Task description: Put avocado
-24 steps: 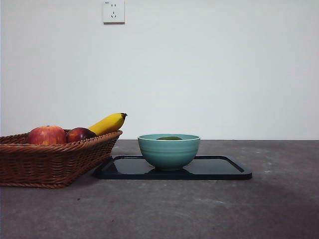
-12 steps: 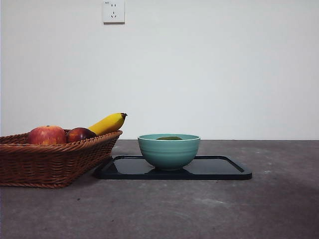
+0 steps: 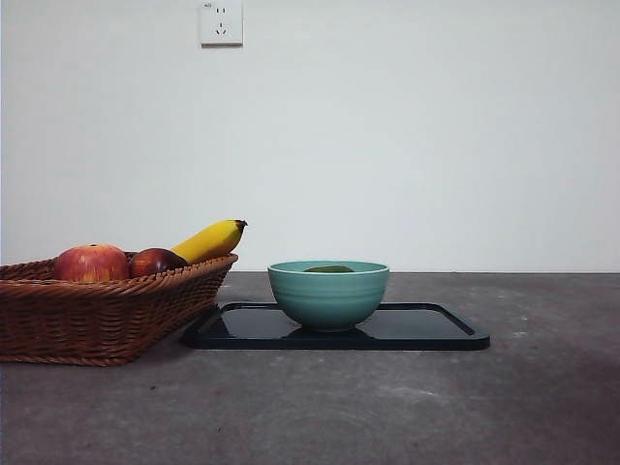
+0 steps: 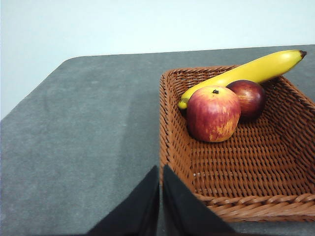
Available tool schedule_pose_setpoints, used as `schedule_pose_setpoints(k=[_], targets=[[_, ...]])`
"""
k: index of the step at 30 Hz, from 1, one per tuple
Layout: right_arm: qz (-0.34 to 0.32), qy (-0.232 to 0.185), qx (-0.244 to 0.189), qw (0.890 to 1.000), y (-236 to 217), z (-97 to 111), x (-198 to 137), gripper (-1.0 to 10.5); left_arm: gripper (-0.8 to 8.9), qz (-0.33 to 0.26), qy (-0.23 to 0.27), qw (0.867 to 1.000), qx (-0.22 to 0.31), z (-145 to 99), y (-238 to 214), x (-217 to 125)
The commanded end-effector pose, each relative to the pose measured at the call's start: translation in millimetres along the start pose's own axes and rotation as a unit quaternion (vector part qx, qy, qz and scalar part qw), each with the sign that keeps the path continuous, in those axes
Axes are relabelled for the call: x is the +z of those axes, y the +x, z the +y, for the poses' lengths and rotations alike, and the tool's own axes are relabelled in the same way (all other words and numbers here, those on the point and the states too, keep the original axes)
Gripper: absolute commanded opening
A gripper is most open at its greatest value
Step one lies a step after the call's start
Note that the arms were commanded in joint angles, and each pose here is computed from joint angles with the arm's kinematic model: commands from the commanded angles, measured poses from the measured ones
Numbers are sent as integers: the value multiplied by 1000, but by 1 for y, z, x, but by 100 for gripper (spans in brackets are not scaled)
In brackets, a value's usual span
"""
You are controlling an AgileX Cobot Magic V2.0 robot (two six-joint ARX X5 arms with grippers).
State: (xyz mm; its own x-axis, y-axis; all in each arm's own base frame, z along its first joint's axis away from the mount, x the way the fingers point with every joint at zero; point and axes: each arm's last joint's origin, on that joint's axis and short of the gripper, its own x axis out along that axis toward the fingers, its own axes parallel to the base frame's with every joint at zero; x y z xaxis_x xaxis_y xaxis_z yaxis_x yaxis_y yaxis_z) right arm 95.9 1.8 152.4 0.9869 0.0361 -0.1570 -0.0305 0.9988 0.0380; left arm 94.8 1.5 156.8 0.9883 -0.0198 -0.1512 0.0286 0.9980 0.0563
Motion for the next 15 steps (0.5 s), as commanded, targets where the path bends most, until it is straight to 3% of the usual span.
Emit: schedule_pose_setpoints(k=[1, 15], targets=[[-8, 8, -1, 1000, 0, 0, 0, 7, 9, 14, -1, 1000, 1, 0, 2, -7], [-32, 8, 0, 999, 0, 0, 5, 7, 9, 14, -1, 1000, 1, 0, 2, -7]])
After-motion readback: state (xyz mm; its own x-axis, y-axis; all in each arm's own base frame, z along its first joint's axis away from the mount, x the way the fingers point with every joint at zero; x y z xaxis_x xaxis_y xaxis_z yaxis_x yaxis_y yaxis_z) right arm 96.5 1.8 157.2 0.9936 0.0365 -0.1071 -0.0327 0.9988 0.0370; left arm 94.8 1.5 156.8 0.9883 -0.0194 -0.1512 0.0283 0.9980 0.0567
